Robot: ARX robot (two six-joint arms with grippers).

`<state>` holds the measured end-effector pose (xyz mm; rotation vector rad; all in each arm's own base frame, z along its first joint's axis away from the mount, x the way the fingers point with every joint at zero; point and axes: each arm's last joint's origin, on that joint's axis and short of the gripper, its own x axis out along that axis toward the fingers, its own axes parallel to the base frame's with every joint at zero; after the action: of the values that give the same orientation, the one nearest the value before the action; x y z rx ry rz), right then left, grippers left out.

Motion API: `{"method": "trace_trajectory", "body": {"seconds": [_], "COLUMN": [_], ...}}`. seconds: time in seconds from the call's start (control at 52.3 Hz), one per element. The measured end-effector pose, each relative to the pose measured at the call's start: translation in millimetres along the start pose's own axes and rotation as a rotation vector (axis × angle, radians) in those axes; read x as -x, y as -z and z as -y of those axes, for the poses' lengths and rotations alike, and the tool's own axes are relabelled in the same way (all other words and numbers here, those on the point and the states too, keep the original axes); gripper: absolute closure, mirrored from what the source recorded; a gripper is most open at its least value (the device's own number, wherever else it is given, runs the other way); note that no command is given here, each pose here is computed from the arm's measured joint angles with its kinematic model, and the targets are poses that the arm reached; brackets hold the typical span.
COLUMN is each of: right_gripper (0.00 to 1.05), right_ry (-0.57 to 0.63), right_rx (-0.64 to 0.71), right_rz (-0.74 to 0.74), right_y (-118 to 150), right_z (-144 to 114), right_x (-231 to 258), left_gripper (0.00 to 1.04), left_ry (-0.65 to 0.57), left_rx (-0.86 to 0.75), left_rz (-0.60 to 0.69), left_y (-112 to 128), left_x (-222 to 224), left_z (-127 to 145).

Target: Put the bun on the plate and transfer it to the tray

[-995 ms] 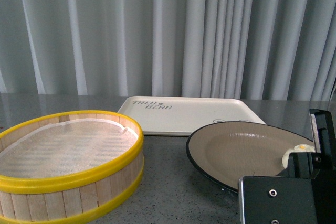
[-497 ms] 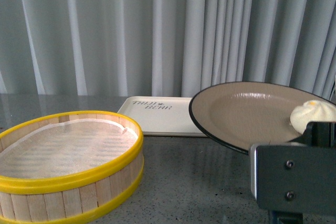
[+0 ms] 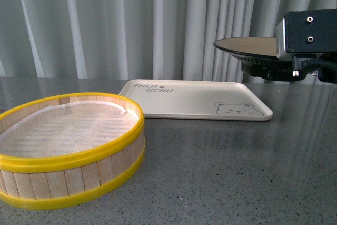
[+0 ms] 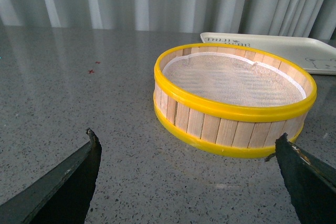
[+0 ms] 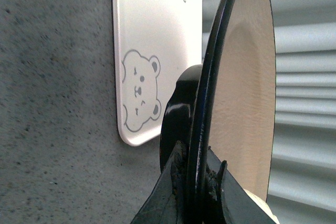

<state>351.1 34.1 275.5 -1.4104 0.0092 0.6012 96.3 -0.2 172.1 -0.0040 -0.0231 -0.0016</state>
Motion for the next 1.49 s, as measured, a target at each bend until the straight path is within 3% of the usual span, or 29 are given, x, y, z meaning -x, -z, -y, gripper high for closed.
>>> {"method": "trace_trajectory", "body": {"seconds": [0.23, 0.823, 1.492], "right_gripper": [1.02, 1.02, 1.02], "right_ry": [-0.034, -0.097, -0.091], "right_rx": [0.028, 0.065, -0.014], "right_rz": [-0.016, 0.081, 0.138], "right_y": [28, 28, 11], "right_z": [18, 10, -12], "right_x": [-52, -154, -173], "left_gripper": [0.07, 0.07, 0.07], "left_ry": [0.000, 0.000, 0.000], "left_rx": [0.000, 0.000, 0.000], "left_rz": [0.000, 0.000, 0.000], "left_y": [0, 0, 0], "left_x": [0, 0, 0], "left_z": [0, 0, 0]}}
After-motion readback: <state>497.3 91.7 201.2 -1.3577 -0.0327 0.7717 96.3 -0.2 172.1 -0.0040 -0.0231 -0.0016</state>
